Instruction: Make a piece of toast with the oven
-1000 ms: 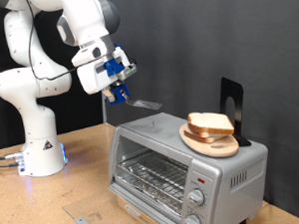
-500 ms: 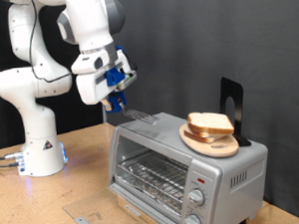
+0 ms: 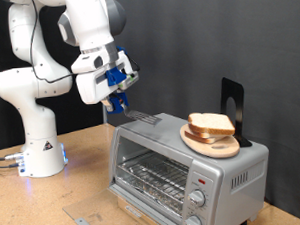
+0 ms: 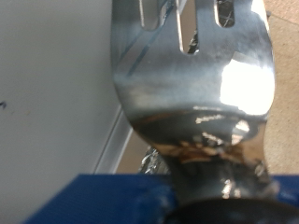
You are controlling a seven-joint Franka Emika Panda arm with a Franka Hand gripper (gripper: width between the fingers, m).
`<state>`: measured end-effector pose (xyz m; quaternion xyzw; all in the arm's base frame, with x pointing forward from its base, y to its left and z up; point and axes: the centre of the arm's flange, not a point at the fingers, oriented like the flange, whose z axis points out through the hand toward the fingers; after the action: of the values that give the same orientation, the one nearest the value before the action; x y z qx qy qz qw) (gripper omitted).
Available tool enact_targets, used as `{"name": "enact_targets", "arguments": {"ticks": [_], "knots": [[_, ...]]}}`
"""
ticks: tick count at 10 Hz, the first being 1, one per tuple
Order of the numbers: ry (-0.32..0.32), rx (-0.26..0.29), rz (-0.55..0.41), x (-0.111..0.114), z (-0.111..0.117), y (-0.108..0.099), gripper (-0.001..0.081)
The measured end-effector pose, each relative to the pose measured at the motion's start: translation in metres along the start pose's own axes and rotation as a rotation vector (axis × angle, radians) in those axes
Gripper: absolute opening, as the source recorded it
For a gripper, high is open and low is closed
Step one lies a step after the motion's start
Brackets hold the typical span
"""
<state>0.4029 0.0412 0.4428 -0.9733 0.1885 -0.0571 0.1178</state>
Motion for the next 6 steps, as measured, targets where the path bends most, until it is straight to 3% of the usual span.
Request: {"name": "enact_targets", "arguments": {"ticks": [6], "knots": [[-0.008, -0.009, 0.004, 0.039, 0.019, -0.022, 0.0391]]}}
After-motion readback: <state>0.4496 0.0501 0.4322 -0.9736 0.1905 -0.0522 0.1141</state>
